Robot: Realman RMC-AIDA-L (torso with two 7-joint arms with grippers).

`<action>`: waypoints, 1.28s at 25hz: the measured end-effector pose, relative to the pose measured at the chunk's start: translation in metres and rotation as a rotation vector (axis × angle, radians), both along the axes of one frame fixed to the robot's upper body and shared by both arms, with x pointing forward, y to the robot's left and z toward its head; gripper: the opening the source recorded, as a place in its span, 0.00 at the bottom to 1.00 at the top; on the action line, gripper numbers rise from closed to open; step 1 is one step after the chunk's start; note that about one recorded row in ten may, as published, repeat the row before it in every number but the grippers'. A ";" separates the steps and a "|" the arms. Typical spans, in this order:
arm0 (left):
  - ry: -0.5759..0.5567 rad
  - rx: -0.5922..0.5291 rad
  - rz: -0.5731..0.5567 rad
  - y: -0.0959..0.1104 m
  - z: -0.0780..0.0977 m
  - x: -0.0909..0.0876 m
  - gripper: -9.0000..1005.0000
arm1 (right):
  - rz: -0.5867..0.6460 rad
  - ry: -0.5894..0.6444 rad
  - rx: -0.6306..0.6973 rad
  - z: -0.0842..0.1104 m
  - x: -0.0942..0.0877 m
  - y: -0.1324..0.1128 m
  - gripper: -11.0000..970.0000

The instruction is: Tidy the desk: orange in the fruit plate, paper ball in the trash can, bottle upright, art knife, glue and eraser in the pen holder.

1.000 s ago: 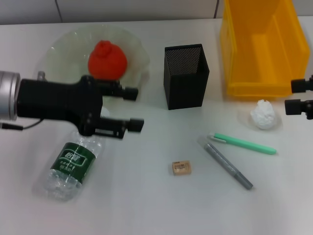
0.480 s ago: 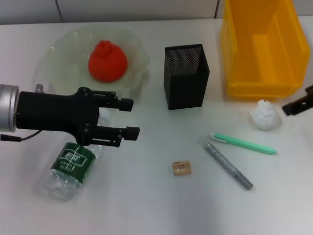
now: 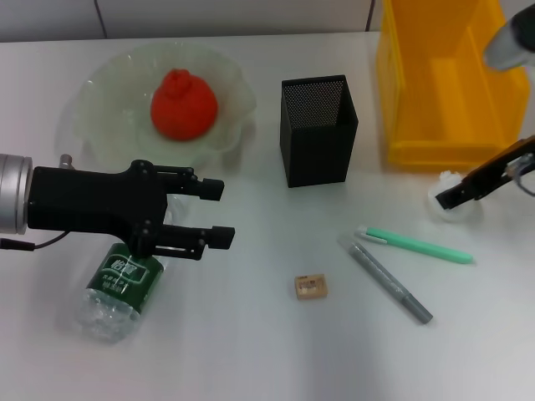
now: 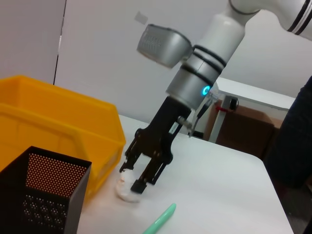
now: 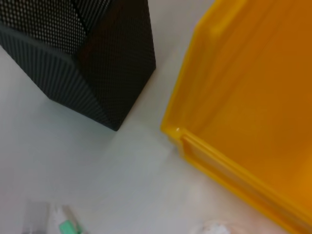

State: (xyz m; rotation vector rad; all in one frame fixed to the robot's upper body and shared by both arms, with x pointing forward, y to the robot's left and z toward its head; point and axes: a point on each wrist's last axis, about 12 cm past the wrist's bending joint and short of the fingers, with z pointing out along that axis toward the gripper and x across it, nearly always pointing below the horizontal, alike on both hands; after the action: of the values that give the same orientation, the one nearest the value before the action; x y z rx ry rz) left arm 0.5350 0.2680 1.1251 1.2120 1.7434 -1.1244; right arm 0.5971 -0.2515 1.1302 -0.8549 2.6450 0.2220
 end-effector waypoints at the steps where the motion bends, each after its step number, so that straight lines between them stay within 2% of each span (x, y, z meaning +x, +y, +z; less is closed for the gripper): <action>1: 0.001 0.000 0.001 0.000 0.000 0.000 0.72 | 0.000 0.000 0.000 0.000 0.000 0.000 0.80; 2: 0.002 0.000 0.002 0.000 -0.001 0.000 0.71 | 0.007 -0.002 -0.003 -0.002 0.001 0.001 0.80; 6: 0.007 0.000 0.011 0.002 -0.003 -0.002 0.71 | 0.030 -0.009 0.009 0.005 -0.002 0.001 0.57; 9: 0.010 -0.001 0.016 0.003 -0.004 -0.003 0.71 | 0.054 -0.004 0.040 0.013 -0.007 0.002 0.54; 13: 0.015 -0.002 0.020 0.004 -0.004 -0.004 0.71 | 0.067 -0.057 0.212 0.056 -0.017 -0.012 0.50; 14: 0.015 -0.002 0.020 0.004 -0.004 -0.004 0.71 | 0.053 -0.091 0.246 0.066 -0.019 -0.019 0.50; 15: 0.025 -0.008 0.031 0.007 -0.004 -0.005 0.71 | -0.009 -0.195 0.320 0.085 -0.020 -0.039 0.51; 16: 0.025 -0.008 0.031 0.007 -0.004 -0.005 0.71 | -0.009 -0.195 0.320 0.085 -0.020 -0.039 0.52; 18: 0.034 -0.015 0.052 0.009 -0.002 -0.004 0.71 | -0.090 -0.317 0.375 0.093 -0.019 -0.059 0.53; 21: 0.055 -0.016 0.079 0.012 0.000 -0.002 0.71 | -0.129 -0.430 0.472 0.086 -0.014 -0.073 0.55; 23: 0.085 -0.008 0.101 0.013 0.007 0.002 0.71 | -0.125 -0.444 0.529 0.074 -0.011 -0.074 0.56; 24: 0.085 -0.008 0.101 0.013 0.007 0.002 0.71 | -0.125 -0.444 0.529 0.074 -0.011 -0.074 0.57; 25: 0.110 0.005 0.122 0.014 0.015 0.006 0.71 | -0.117 -0.460 0.548 0.069 -0.010 -0.076 0.57; 28: 0.193 0.064 0.179 0.014 0.033 0.012 0.71 | -0.085 -0.513 0.586 0.065 -0.015 -0.082 0.67; 29: 0.193 0.064 0.179 0.014 0.033 0.012 0.71 | -0.085 -0.513 0.586 0.065 -0.015 -0.082 0.70; 30: 0.257 0.128 0.236 0.012 0.044 0.016 0.71 | -0.048 -0.551 0.637 0.062 -0.025 -0.086 0.73; 32: 0.299 0.171 0.280 0.010 0.050 0.020 0.71 | -0.024 -0.565 0.665 0.060 -0.031 -0.088 0.79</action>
State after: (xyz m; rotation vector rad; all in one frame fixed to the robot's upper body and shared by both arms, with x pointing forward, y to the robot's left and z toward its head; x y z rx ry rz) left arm 0.5552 0.2778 1.1754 0.8903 2.1959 -1.0443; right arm 0.5661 -0.3396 1.1903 -0.5477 1.8676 0.6911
